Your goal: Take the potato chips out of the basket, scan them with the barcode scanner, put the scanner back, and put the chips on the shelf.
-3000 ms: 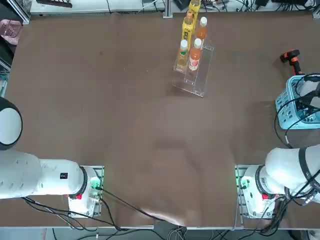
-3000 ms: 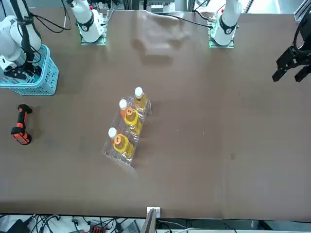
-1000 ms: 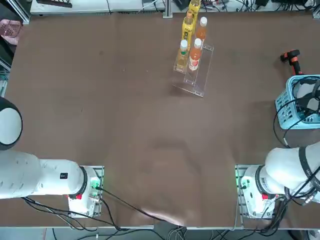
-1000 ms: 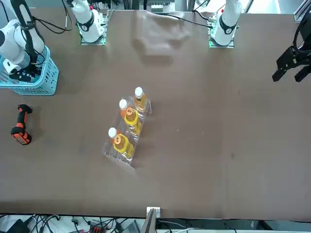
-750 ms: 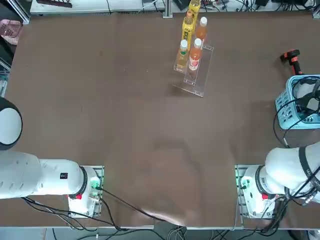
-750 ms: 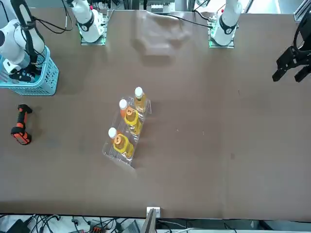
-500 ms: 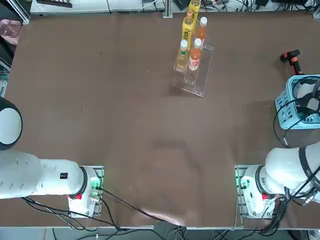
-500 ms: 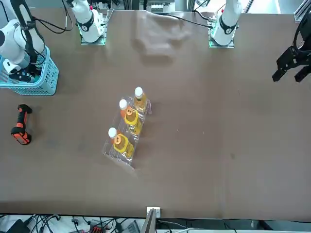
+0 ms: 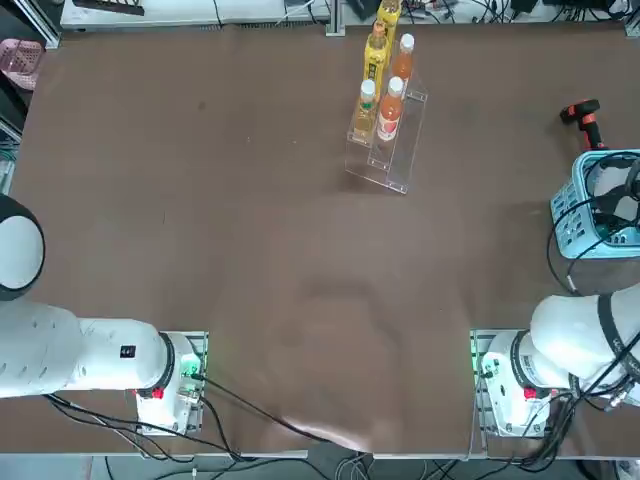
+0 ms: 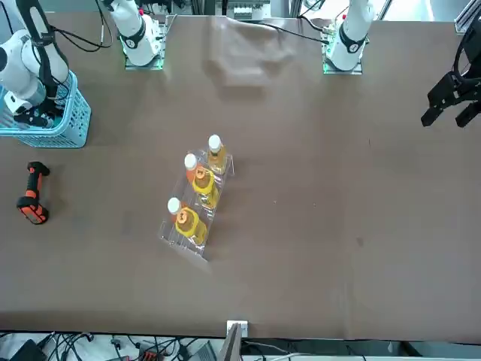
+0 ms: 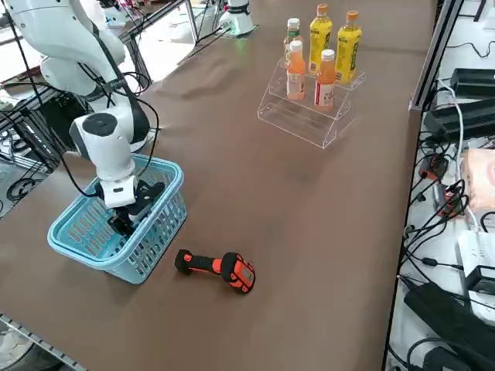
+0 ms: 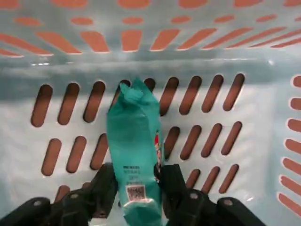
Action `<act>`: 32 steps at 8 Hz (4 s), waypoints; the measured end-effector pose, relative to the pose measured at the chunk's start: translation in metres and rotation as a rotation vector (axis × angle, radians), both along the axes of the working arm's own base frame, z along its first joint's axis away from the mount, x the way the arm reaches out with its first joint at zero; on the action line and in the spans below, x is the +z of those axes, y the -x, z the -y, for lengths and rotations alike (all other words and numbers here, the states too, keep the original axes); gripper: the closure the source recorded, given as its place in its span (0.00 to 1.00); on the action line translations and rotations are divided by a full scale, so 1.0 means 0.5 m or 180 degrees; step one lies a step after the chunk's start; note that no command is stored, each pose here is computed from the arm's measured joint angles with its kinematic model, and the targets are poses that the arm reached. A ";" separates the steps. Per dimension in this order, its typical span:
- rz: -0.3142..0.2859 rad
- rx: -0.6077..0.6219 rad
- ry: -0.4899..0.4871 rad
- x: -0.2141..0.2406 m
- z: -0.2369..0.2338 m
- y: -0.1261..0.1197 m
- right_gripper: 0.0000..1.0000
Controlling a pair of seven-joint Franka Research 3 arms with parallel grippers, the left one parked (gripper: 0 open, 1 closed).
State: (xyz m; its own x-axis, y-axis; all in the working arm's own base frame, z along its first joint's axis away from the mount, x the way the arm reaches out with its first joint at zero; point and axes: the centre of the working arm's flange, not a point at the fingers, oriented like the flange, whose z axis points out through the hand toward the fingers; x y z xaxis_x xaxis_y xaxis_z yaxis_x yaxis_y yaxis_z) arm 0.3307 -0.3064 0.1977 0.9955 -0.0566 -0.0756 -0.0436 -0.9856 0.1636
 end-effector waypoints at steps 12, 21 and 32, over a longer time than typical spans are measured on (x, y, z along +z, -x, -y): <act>-0.0101 0.0044 -0.0052 0.062 -0.009 -0.021 0.54; -0.0262 0.0170 -0.0228 0.229 -0.015 0.020 0.52; -0.0328 0.0526 -0.0107 0.573 -0.400 -0.228 0.52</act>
State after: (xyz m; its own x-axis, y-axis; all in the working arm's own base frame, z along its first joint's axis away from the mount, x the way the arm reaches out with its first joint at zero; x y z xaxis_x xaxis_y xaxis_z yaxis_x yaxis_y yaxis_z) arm 0.4445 -0.1066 0.4841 0.9780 0.1113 -0.1766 0.1345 -0.9829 0.1257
